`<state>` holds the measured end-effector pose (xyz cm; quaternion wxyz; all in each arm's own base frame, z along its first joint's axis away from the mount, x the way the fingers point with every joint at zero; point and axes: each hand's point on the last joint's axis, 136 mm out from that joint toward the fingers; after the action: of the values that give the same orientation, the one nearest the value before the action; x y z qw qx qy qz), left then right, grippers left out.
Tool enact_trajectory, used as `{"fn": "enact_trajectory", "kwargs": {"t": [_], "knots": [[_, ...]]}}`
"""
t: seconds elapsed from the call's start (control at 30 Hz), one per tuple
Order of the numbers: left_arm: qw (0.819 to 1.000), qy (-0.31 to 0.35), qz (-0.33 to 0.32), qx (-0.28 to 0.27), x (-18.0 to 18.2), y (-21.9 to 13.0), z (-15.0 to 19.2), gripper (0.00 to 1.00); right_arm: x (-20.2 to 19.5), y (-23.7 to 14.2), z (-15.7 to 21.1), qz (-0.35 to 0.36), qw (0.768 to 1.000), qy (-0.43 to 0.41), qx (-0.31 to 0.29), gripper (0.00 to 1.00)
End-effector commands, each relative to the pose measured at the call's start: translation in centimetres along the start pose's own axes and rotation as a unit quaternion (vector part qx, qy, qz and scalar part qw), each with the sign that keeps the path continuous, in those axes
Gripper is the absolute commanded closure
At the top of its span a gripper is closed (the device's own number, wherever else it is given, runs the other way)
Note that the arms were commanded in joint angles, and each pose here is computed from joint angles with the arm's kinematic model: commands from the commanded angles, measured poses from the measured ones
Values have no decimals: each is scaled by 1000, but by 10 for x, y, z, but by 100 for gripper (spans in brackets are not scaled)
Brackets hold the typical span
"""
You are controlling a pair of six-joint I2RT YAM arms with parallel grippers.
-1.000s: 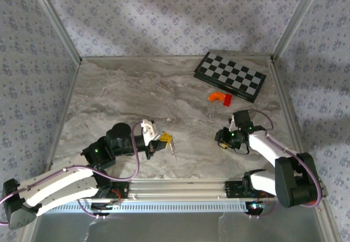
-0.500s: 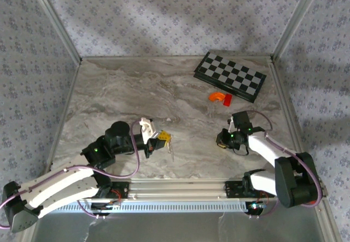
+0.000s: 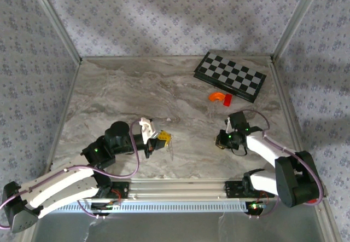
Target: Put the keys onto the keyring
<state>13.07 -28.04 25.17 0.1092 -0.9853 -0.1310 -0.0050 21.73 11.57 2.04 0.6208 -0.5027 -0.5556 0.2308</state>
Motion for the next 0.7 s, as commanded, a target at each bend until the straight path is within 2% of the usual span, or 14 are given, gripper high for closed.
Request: {"fn": "enact_trajectory", "kwargs": {"t": [0.0,0.17,0.43,0.67], "knots": [[1000,3,-1,-28,1,-4,-13,100,0,-2,-2,19,1000,-17,1,94],[1000,-1,-2,-30,1,-5,-13,100,6,-1,3,20,999,-40,2,100],[999,-8,-9,-36,2,-8,-15,100,42,1,18,18,990,-141,-7,100],[997,-28,-64,-22,21,-13,-10,100,59,13,39,5,984,-179,22,100]]}}
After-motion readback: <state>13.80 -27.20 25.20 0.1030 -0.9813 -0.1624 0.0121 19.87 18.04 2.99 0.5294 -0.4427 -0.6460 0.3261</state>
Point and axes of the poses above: each hand's point on the last joint's axis, 136 mm out from that joint toward the fingers, its own y axis out along the fingers, its own x axis along the line the jaws close on, z = x × y, and after that the axes turned 10 degrees about y, right-handed
